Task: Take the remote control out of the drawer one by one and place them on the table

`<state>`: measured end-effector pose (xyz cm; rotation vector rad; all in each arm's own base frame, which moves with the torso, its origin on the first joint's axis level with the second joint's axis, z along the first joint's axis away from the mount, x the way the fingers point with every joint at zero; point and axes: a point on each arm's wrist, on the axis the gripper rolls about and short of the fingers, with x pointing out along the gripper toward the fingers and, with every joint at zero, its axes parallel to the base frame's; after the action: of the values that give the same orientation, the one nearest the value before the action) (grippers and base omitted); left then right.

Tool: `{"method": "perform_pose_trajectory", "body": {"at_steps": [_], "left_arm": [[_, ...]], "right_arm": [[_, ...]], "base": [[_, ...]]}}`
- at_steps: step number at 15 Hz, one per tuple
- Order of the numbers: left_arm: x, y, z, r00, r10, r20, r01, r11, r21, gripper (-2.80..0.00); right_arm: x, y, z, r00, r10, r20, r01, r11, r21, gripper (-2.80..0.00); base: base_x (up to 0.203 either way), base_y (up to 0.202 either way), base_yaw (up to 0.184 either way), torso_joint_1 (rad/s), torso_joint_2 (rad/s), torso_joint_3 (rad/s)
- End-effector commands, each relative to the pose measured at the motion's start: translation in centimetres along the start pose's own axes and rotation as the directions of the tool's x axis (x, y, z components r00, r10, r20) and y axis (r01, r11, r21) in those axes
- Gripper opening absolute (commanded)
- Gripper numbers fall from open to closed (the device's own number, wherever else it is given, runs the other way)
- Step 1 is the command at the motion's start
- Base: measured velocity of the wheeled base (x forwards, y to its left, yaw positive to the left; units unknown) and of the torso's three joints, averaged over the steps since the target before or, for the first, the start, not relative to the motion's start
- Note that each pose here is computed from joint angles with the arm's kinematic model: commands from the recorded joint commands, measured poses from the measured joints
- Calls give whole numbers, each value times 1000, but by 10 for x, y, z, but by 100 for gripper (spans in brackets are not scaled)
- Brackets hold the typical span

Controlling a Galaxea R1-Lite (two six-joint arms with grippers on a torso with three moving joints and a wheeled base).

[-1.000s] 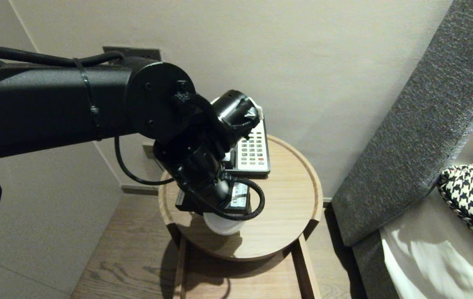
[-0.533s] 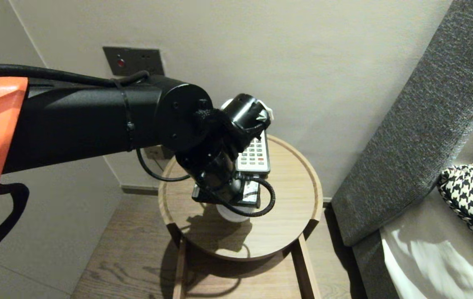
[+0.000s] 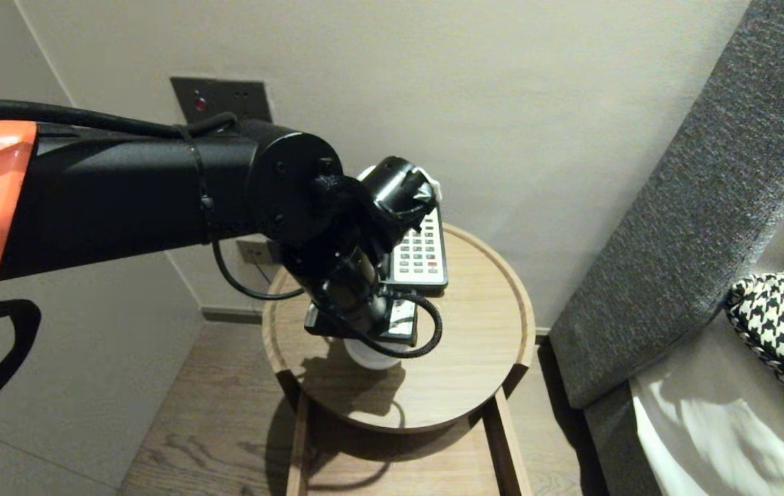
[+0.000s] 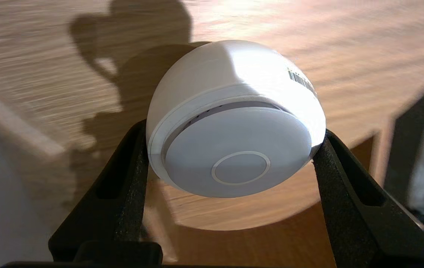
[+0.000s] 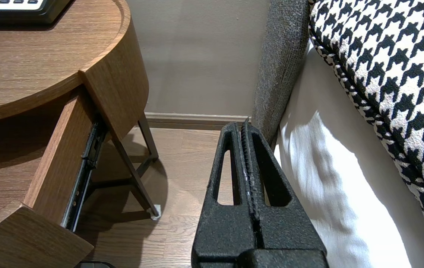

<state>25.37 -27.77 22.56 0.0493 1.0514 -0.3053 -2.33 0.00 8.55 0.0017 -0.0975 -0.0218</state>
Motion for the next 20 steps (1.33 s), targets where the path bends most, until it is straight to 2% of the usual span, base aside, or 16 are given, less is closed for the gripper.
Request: {"method": "perform_pose_trajectory", "body": {"at_steps": [1, 3, 7, 12, 16, 20], "left_arm": [[-8, 7, 1, 1000, 17, 5, -16, 999, -34, -280], [-12, 10, -2, 999, 31, -20, -32, 997, -64, -280], [-16, 28, -2, 994, 80, -76, -88, 990, -108, -280], [-15, 36, 0, 992, 97, -86, -112, 976, -188, -280], [-14, 46, 1, 986, 110, -123, -134, 969, -209, -280], [-15, 56, 3, 983, 107, -146, -144, 952, -271, -280]], "right_arm": [[2, 0, -11, 999, 0, -41, 0, 1000, -1, -280], [2, 0, -11, 999, 0, -41, 0, 1000, -1, -280], [2, 0, -11, 999, 1, -40, -1, 1000, 0, -280], [2, 0, -11, 999, 0, -40, 0, 1000, -1, -280], [2, 0, -11, 999, 0, -41, 0, 1000, -1, -280], [2, 0, -11, 999, 0, -41, 0, 1000, -1, -280]], "base": [[0, 0, 0, 0, 0, 0], [0, 0, 0, 0, 0, 0], [0, 0, 0, 0, 0, 0], [0, 0, 0, 0, 0, 0], [0, 0, 0, 0, 0, 0], [0, 0, 0, 0, 0, 0]]}}
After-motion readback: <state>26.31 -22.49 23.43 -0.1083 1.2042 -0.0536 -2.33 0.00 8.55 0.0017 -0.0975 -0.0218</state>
